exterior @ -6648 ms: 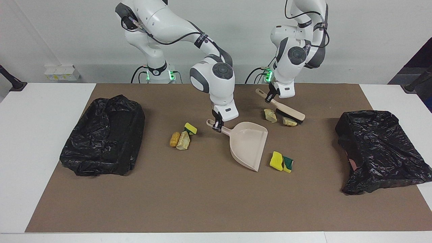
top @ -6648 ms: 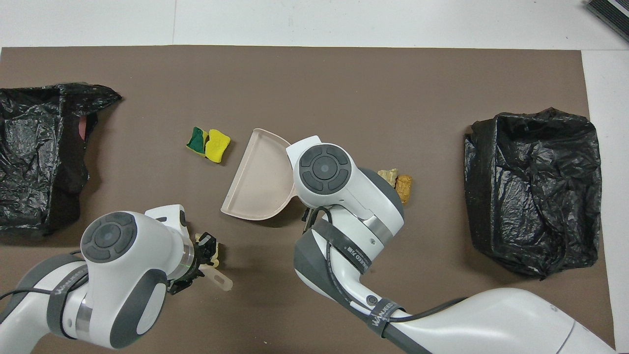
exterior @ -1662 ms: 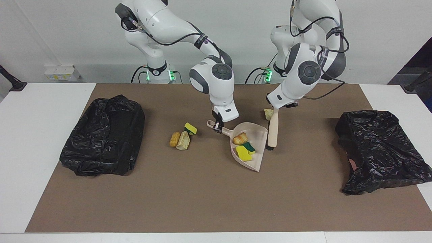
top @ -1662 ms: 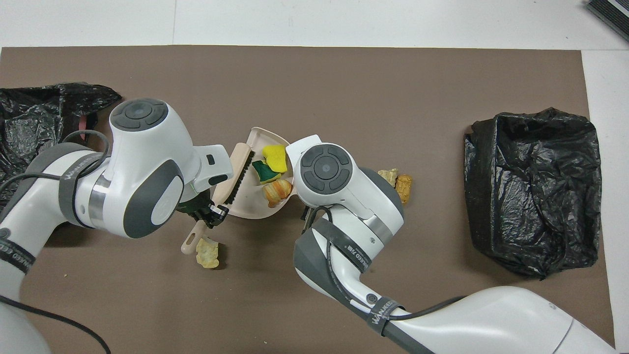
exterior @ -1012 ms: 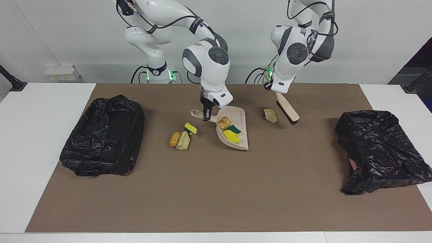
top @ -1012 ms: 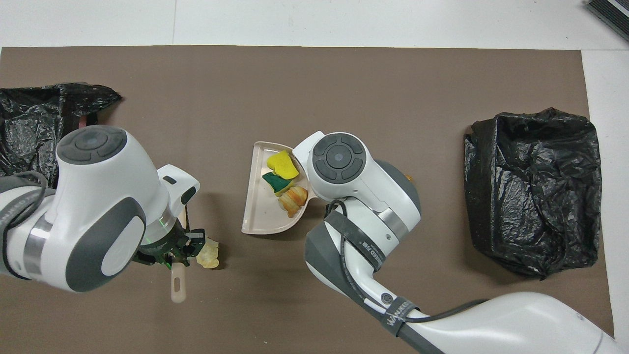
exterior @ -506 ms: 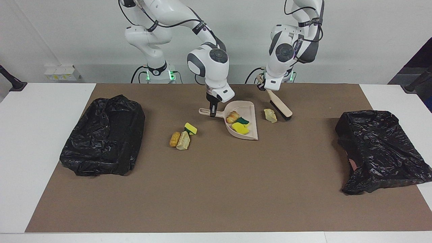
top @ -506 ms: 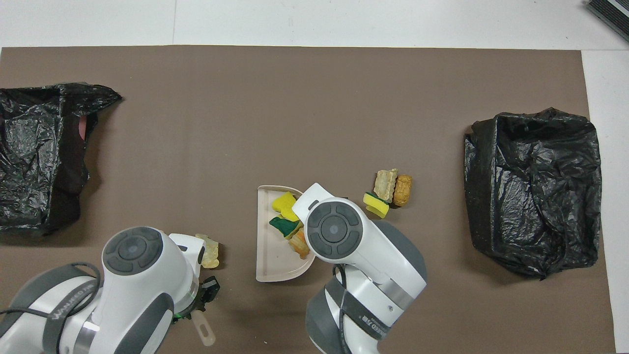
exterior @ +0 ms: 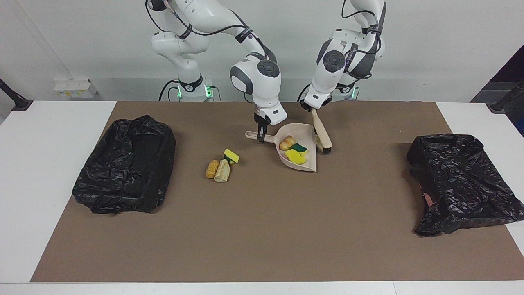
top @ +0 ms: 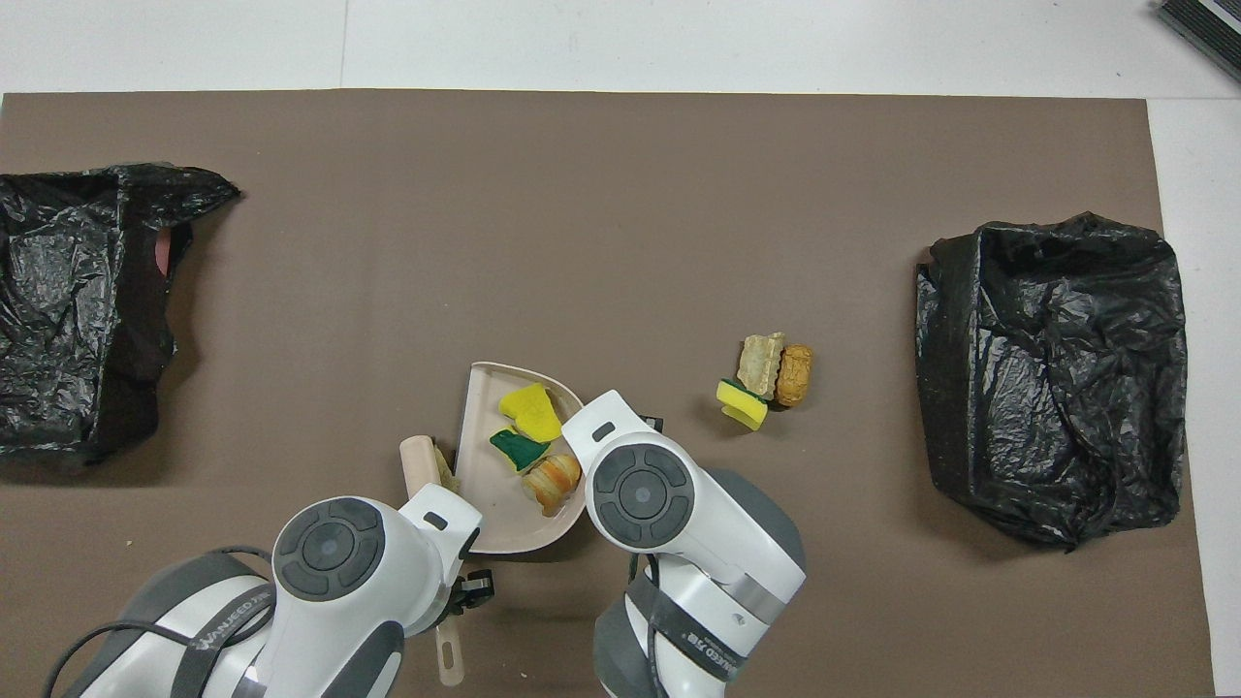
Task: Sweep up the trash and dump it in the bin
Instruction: 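Lift the dustpan with the right gripper while the left gripper drops the brush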
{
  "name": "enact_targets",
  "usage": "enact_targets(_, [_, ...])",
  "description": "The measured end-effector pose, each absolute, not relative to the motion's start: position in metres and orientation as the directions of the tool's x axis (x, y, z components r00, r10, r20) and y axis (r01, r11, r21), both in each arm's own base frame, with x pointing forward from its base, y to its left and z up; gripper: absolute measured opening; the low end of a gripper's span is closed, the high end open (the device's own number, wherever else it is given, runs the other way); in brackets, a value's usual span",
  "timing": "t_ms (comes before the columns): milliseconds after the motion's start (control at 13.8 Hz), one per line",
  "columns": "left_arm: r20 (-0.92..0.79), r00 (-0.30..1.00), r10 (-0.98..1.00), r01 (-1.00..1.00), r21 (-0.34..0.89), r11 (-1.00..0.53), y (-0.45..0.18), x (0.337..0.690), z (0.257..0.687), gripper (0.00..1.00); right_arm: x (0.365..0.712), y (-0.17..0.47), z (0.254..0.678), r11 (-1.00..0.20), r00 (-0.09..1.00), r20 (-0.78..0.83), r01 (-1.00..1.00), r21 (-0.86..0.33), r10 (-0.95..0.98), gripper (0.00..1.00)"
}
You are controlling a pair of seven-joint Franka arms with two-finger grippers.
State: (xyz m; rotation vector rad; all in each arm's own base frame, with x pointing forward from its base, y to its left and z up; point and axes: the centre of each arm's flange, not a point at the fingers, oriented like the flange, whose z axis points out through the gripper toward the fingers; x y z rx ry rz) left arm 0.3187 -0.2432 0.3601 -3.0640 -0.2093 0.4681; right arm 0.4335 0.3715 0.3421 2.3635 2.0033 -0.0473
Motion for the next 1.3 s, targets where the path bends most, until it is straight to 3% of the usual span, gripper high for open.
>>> enact_targets(434, [-0.32,0.947,0.03,0.033,0.007,-0.999,-0.274,0.319,0.389,0.26,0.436,0.37,0.349,-0.169,0.167,-0.094,0.986,-0.011,0.981,0.31])
enact_targets(867, [-0.394,0.915,-0.085,-0.044,0.111,-0.993,-0.281,0.322,0.455,0.26,0.436,0.371,0.349,-0.169,0.167,-0.098,0.985,-0.014,0.981,0.31])
enact_targets(1301, [-0.383,0.924,-0.018,0.008,0.067,-0.998,-0.24,0.352,0.452,0.26,0.441,0.367,0.365,-0.182,0.181,-0.103,0.983,0.001,0.978,0.31])
